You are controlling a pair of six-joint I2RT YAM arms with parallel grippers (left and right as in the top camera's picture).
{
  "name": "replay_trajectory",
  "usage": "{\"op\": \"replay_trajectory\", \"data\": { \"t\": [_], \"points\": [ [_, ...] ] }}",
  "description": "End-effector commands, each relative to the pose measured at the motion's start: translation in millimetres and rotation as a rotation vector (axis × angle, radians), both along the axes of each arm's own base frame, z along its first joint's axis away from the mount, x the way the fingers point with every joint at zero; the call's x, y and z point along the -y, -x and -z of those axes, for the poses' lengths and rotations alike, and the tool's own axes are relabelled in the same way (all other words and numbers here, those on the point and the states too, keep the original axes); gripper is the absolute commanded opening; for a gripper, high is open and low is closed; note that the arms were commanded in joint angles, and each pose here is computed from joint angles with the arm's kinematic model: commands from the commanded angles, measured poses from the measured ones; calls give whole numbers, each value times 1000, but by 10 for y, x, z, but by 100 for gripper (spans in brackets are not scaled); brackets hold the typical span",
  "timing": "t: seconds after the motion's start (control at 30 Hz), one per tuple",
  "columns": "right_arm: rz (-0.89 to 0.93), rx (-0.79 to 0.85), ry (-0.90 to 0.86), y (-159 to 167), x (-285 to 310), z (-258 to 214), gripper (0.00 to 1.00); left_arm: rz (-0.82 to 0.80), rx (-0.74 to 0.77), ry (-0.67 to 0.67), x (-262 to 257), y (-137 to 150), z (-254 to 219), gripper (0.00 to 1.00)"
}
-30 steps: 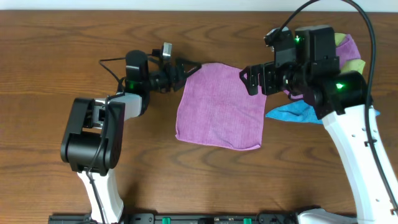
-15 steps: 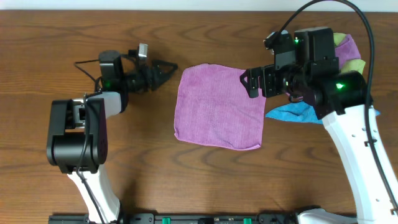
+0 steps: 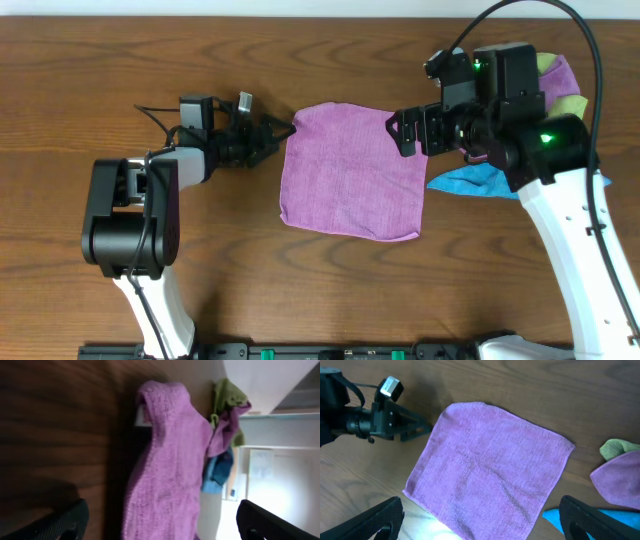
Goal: Fold the cloth
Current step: 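Lift the left gripper away from the towel toward the back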
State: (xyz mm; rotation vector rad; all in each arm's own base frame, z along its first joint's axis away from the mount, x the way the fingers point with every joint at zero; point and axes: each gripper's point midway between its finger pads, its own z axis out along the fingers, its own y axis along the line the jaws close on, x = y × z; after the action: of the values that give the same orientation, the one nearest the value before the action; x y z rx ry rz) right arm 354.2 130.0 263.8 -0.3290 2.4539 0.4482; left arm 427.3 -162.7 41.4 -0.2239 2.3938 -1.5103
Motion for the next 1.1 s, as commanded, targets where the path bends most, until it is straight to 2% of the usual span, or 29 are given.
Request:
{"op": "replay_trajectory", "data": {
  "t": [0.0, 0.2, 0.43, 1.07],
  "points": [
    [-11, 37, 1, -6, -10, -107, 99, -9, 59, -59, 39, -68, -37, 95],
    [-11, 43, -1, -16, -12, -116, 99, -28, 69, -86, 76, -111, -16, 95],
    [-11, 33, 1, 1, -9, -101, 99, -58, 49, -47, 102, -208, 13, 95],
    [-45, 23, -3, 62, -120, -90, 99, 81, -78, 136, 612, -525, 133, 95]
  ]
}}
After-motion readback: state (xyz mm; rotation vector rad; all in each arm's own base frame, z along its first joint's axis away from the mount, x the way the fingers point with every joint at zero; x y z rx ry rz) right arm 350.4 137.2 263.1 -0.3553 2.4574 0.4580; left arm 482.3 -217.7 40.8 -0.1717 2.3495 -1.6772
